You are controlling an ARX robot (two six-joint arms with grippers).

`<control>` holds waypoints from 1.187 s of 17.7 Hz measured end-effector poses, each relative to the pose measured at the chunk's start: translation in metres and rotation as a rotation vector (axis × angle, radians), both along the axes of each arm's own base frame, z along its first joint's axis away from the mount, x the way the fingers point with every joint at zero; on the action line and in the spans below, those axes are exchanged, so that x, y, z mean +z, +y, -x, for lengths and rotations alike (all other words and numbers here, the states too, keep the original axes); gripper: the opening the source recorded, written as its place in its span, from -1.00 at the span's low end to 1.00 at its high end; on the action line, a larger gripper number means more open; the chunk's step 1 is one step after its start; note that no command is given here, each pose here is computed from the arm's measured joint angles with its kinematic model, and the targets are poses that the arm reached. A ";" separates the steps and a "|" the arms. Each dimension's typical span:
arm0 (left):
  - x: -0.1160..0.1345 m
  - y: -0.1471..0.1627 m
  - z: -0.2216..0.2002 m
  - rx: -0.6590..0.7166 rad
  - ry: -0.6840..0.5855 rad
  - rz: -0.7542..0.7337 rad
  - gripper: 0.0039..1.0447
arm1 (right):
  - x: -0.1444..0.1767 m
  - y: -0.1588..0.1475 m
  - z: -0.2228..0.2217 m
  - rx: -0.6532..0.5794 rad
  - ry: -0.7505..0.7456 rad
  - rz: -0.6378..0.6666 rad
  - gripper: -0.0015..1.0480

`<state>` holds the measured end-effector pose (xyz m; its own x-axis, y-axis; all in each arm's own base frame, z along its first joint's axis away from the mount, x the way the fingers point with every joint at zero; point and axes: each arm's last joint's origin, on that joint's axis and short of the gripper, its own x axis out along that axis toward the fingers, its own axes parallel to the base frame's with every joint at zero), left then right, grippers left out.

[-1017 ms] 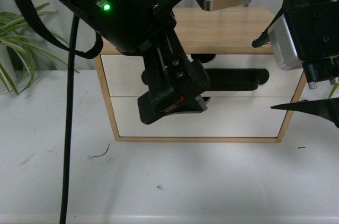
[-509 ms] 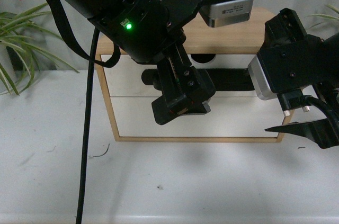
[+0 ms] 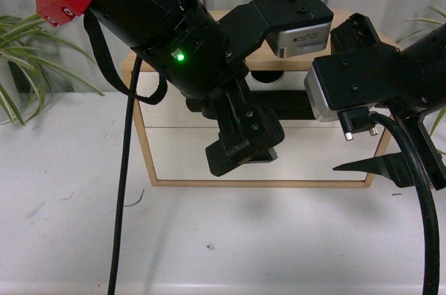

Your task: Pull drawer

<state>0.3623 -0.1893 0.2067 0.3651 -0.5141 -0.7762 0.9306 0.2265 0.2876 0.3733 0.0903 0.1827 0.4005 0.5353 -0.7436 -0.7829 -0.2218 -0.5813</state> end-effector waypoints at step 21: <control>-0.033 -0.016 -0.003 -0.040 0.022 -0.014 0.88 | -0.036 0.010 -0.001 0.009 0.013 0.004 0.88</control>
<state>0.3657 -0.2053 0.1733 0.3271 -0.5169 -0.7911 0.9450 0.1852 0.2697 0.3742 0.1002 0.1471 0.3858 0.5362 -0.7507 -0.7884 -0.2310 -0.5702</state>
